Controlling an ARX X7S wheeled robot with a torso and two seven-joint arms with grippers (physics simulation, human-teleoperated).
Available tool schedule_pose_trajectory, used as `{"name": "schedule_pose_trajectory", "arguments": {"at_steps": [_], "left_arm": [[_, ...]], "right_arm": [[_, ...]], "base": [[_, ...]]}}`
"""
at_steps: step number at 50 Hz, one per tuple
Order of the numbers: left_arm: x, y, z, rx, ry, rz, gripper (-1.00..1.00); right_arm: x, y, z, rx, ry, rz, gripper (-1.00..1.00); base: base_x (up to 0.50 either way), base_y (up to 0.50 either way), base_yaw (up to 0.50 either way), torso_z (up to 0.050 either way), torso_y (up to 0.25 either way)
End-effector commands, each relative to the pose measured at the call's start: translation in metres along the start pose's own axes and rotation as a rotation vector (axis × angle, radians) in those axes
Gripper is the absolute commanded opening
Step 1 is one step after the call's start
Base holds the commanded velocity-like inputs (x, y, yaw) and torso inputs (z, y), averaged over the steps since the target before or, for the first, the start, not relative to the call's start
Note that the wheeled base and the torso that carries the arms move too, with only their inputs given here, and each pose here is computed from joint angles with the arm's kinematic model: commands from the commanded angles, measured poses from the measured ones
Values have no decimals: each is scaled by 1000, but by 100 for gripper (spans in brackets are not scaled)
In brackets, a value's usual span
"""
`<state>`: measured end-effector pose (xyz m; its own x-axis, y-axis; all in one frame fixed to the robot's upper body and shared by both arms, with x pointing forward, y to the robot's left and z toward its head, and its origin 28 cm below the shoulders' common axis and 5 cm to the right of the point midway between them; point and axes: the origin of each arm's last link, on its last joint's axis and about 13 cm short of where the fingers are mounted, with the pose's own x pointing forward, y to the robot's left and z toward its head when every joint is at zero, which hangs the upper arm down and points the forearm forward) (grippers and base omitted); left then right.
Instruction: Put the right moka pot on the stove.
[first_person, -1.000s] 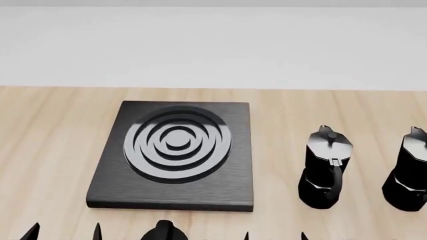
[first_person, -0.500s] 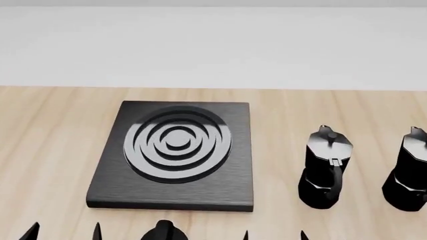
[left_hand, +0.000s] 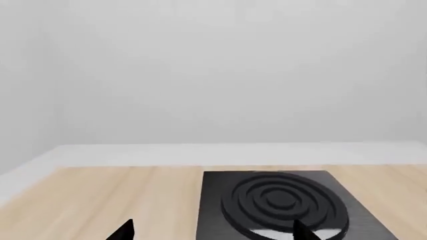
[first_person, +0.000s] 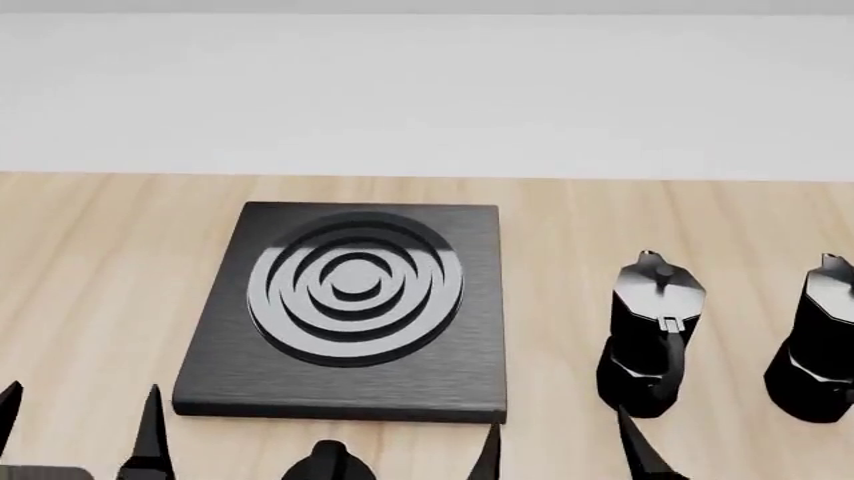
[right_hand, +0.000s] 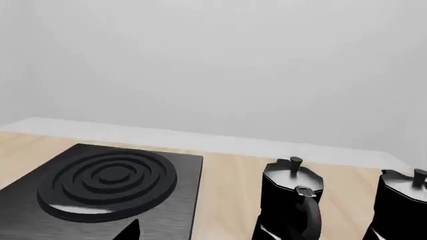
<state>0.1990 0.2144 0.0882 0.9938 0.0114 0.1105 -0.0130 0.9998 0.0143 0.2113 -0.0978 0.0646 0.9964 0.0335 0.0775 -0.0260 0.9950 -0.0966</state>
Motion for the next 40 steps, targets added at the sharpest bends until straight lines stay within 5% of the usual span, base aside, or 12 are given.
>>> {"name": "schedule_pose_trajectory", "arguments": {"at_steps": [1, 12, 40], "left_arm": [[-8, 3, 40, 38, -35, -11, 100], [-20, 5, 72, 36, -73, -45, 100], [-21, 4, 70, 36, -81, -54, 100]], "right_arm": [[-4, -3, 30, -12, -51, 9, 100], [-8, -7, 55, -22, -105, 4, 100], [-9, -6, 53, 3, -84, 11, 100]], "base": [[0, 0, 0, 0, 0], [0, 0, 0, 0, 0], [0, 0, 0, 0, 0]]}}
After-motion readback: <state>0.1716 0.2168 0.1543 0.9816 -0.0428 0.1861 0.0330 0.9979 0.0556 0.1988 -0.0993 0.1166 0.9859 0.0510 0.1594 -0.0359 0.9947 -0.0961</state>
